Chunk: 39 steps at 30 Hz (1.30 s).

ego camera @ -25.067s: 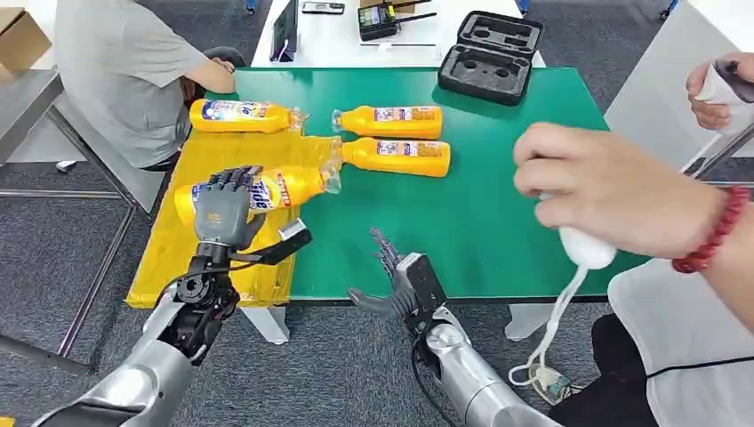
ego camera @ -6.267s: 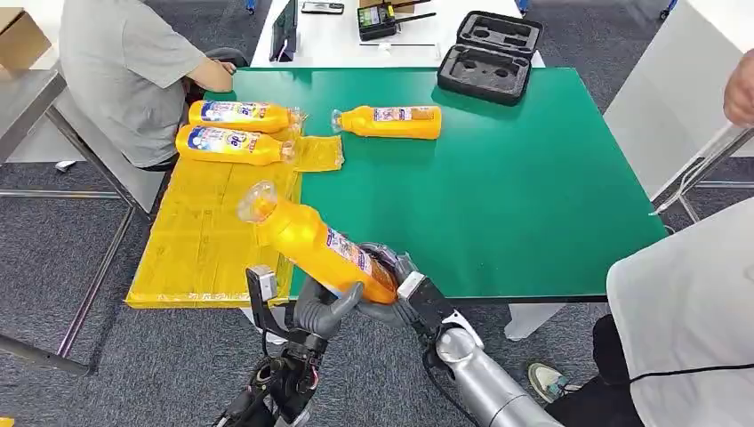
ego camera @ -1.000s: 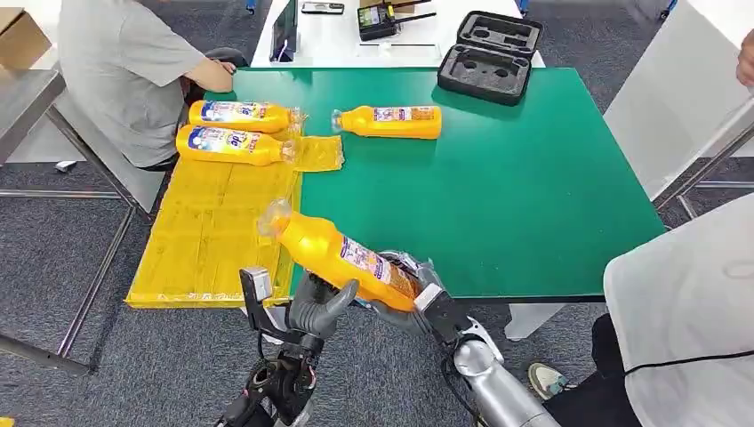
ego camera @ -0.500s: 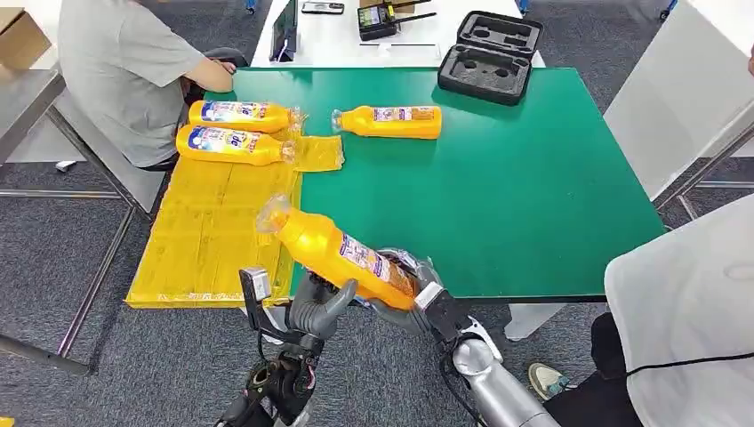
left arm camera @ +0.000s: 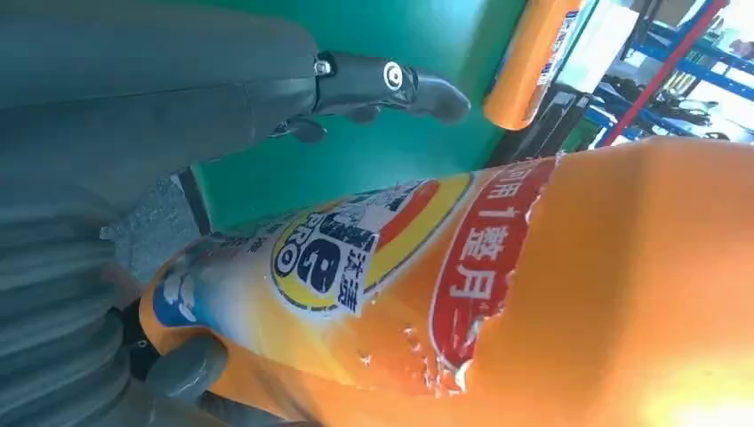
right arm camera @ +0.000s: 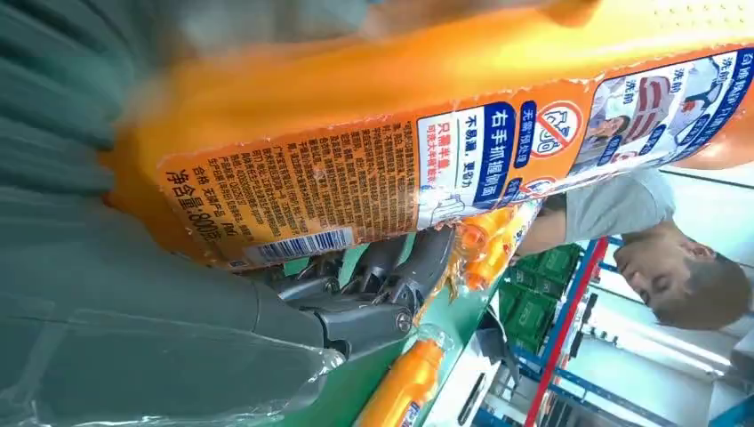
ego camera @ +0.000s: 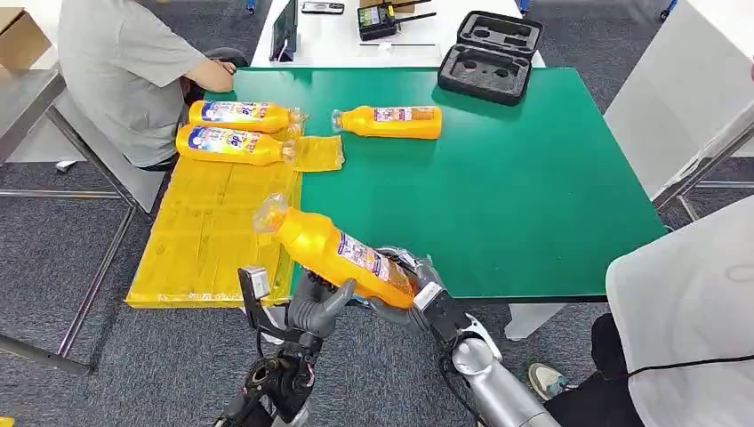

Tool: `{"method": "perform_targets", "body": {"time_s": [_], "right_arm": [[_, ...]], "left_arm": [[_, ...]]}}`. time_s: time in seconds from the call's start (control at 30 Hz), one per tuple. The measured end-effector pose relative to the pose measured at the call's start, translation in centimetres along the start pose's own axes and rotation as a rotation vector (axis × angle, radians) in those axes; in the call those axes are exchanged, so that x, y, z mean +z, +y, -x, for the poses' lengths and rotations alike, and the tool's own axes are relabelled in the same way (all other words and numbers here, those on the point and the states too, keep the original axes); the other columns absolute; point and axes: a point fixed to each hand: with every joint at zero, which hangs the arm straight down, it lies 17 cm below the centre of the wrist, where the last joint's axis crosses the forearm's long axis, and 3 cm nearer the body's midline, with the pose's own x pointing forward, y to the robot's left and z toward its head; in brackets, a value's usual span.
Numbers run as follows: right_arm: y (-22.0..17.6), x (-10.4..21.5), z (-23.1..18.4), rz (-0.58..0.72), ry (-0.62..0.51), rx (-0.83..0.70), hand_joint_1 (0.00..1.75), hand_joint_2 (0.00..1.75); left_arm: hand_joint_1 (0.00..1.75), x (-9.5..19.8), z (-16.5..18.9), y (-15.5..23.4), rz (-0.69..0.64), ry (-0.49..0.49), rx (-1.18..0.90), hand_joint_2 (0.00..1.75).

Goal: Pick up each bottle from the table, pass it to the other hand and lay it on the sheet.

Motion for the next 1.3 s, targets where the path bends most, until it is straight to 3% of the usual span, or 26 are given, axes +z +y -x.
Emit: {"method": "perform_targets", "body": {"time_s": [0.27, 0.3, 0.33, 0.6, 0.77, 0.97, 1.03, 1.23, 1.27, 1.3], "right_arm": [[0.1, 0.0, -0.1, -0.003, -0.001, -0.006, 1.57, 1.75], [0.1, -0.1, -0.1, -0.003, -0.001, -0.007, 1.57, 1.75], [0.1, -0.1, -0.1, -0.002, -0.001, -0.009, 1.59, 1.75], [0.3, -0.1, -0.2, -0.003, -0.003, -0.012, 1.61, 1.75], [0.3, -0.3, -0.5, -0.002, -0.014, -0.01, 1.54, 1.75], [0.3, -0.4, -0.8, -0.004, -0.021, -0.013, 1.33, 1.75], [0.3, -0.4, -0.8, -0.004, -0.021, -0.013, 0.93, 1.75], [0.3, -0.4, -0.8, -0.004, -0.021, -0.013, 0.93, 1.75], [0.3, -0.4, -0.8, -0.004, -0.021, -0.012, 0.75, 1.75], [0.3, -0.4, -0.7, -0.004, -0.02, -0.011, 0.16, 1.75]], "left_arm": [[0.03, 0.0, -0.1, -0.1, 0.007, -0.005, 0.004, 1.75], [1.43, 0.0, -0.1, -0.1, 0.009, -0.005, 0.004, 1.75], [1.69, 0.0, -0.1, -0.2, 0.011, -0.007, 0.005, 1.75], [1.75, 0.4, -0.7, -1.0, 0.052, -0.039, 0.02, 1.75], [1.75, 0.5, -1.3, -1.0, 0.045, -0.066, 0.01, 1.75], [1.75, 0.6, -1.7, -1.2, 0.05, -0.081, 0.027, 1.75], [1.75, 0.7, -1.7, -1.2, 0.053, -0.08, 0.047, 1.75], [1.75, 0.7, -1.7, -1.2, 0.054, -0.08, 0.049, 1.75], [1.75, 0.8, -1.7, -1.2, 0.055, -0.08, 0.061, 1.75], [1.75, 0.8, -1.8, -1.2, 0.055, -0.081, 0.067, 1.75]]}}
